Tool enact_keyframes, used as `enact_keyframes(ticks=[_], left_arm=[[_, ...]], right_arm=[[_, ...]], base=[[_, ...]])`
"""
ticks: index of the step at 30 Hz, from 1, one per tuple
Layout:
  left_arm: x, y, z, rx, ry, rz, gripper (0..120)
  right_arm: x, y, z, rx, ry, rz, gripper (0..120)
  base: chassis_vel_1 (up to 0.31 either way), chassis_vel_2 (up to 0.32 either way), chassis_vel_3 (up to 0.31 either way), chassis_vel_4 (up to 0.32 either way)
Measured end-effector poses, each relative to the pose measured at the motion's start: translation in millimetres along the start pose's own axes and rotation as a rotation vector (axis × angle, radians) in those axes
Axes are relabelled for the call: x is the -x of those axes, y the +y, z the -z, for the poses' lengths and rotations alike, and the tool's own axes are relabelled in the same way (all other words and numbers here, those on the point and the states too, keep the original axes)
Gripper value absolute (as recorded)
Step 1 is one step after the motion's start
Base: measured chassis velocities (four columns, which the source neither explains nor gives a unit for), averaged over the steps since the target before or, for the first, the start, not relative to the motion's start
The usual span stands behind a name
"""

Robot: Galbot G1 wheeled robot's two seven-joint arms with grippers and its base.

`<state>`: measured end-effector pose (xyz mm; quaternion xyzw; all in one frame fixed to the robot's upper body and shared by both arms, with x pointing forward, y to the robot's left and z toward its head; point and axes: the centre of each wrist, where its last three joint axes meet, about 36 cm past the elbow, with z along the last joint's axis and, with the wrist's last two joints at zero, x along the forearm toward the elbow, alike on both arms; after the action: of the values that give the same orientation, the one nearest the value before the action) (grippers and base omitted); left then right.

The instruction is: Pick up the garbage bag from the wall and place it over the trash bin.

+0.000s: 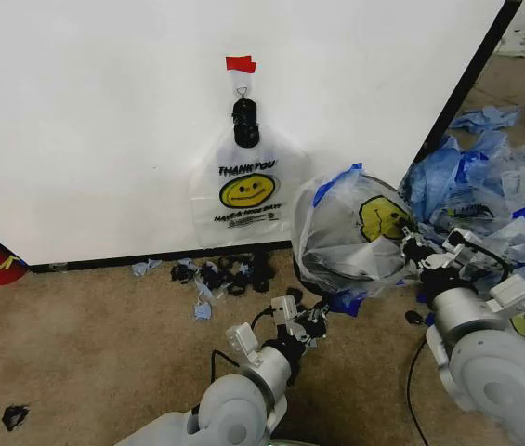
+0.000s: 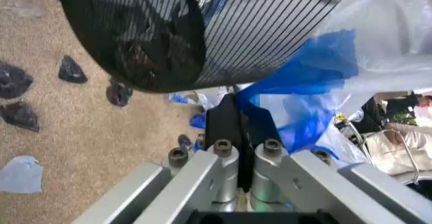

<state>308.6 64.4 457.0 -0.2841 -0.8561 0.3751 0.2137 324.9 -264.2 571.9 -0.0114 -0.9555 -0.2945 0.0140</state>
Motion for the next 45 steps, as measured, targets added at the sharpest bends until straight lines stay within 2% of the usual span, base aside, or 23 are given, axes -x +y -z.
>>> enact_keyframes(ticks=[16, 23, 40, 44, 45], left_arm=[[15.3, 6.6, -11.0, 0.012, -0.005, 0.016, 0], [29.6, 18.5, -17.8, 0.030, -0.022, 0.038, 0], [41.3, 30.7, -13.3, 0.060, -0.074, 0.062, 0], [25.7, 25.3, -11.2, 0.082, -0.065, 0.023, 15], [25.7, 25.3, -11.2, 0.082, -0.065, 0.023, 15]], right_arm=[[-4.3, 3.9, 12.3, -0.005, 0.008, -0.013, 0], [-3.1, 7.7, 15.0, -0.012, 0.017, -0.008, 0], [5.1, 10.5, 14.6, -0.027, 0.043, -0.004, 0], [13.1, 3.0, 10.0, -0.048, 0.026, 0.009, 0], [13.1, 3.0, 10.0, -0.048, 0.026, 0.009, 0]], base=[[0.000, 0.000, 0.000, 0.000], [0.000, 0.000, 0.000, 0.000], [0.000, 0.000, 0.000, 0.000], [0.000, 0.000, 0.000, 0.000], [0.000, 0.000, 0.000, 0.000]])
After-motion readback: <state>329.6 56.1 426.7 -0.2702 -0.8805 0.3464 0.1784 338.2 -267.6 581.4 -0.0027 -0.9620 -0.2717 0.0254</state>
